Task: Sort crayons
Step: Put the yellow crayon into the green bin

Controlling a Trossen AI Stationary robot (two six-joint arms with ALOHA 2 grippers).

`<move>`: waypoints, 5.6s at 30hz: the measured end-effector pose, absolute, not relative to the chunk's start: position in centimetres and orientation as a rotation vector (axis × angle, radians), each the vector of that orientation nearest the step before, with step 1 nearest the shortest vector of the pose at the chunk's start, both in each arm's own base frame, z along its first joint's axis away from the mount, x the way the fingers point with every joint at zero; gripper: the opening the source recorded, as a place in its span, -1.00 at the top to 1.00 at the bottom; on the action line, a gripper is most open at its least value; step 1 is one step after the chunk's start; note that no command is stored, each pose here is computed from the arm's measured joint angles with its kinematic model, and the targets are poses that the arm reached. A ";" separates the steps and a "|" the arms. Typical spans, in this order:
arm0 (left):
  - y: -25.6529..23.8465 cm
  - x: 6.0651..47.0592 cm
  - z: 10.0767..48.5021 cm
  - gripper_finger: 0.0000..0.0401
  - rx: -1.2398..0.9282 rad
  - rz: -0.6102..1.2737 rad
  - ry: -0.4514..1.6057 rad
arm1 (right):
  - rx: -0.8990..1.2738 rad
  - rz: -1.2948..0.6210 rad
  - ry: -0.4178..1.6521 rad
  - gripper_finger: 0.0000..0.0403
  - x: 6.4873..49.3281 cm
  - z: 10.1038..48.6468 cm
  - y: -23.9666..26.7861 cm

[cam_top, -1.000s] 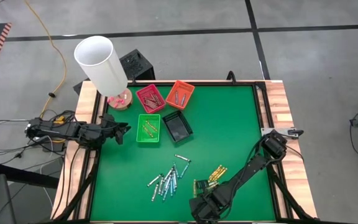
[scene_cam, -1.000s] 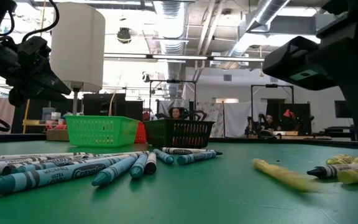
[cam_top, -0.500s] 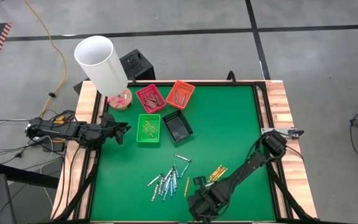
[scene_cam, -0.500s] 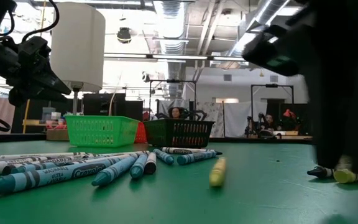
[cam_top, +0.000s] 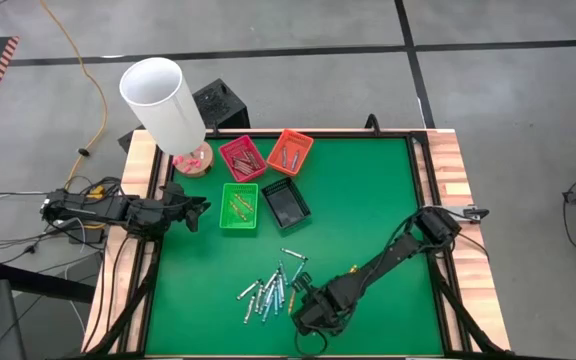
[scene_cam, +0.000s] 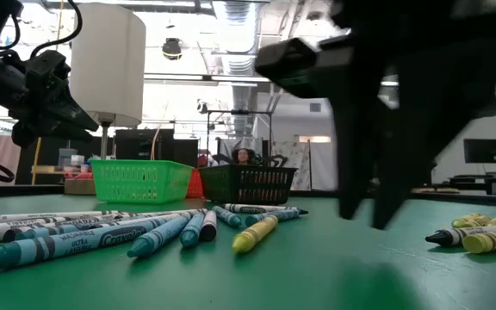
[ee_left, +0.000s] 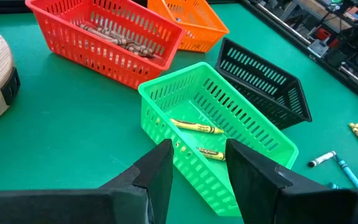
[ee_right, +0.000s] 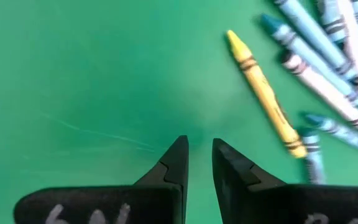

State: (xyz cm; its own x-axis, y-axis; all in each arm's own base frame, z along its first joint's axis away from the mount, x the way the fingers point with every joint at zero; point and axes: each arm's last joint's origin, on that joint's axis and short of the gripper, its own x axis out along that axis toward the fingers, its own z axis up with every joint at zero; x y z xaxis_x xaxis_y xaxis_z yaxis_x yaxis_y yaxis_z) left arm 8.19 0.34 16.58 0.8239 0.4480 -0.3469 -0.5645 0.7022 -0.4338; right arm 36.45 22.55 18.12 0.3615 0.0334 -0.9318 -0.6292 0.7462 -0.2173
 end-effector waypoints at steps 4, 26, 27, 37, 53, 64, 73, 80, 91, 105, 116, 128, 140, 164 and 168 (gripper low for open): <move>0.3 8.2 16.6 0.32 -0.554 0.569 0.223 | -0.689 0.492 1.123 0.66 37.4 18.2 20.9; 0.3 8.2 16.6 0.32 -0.539 0.568 0.227 | -0.913 0.648 0.941 0.66 39.8 18.6 18.9; 0.3 8.2 16.6 0.32 -0.539 0.568 0.227 | -0.919 0.651 0.935 0.66 39.9 18.6 18.8; 0.3 8.2 16.6 0.32 -0.538 0.569 0.226 | -0.844 0.712 0.893 0.66 40.9 18.0 18.2; 0.3 8.2 16.5 0.32 -0.535 0.569 0.228 | -0.817 0.750 0.914 0.66 40.8 17.9 17.7; 0.4 8.2 16.6 0.32 -0.530 0.582 0.222 | -0.810 0.750 0.928 0.66 40.8 17.3 17.1; 0.4 8.2 16.6 0.32 -0.529 0.586 0.220 | -0.812 0.750 0.938 0.66 40.3 16.2 16.9; 0.4 8.2 16.6 0.32 -0.529 0.587 0.219 | -0.768 0.718 0.958 0.83 40.2 15.9 16.7; 0.4 8.2 16.6 0.32 -0.528 0.590 0.218 | -0.578 0.603 1.020 0.98 40.2 15.8 16.6; 0.4 8.2 16.6 0.32 -0.530 0.589 0.217 | -0.455 0.498 0.914 0.99 42.9 20.5 16.3; 0.4 8.2 16.6 0.32 -0.533 0.585 0.218 | -0.449 0.322 0.755 0.99 45.7 24.5 13.1; 0.4 8.2 16.6 0.32 -0.534 0.585 0.217 | -0.401 -0.098 0.500 0.99 48.6 26.9 7.5; 0.4 8.2 16.6 0.32 -0.535 0.586 0.216 | -0.022 -0.409 0.494 0.99 49.0 26.1 0.5; 0.4 8.2 16.6 0.32 -0.535 0.589 0.214 | 0.032 -0.421 0.559 0.99 51.2 19.5 0.4; 0.4 8.2 16.6 0.32 -0.534 0.589 0.214 | 0.030 -0.440 0.549 0.99 51.2 19.6 0.3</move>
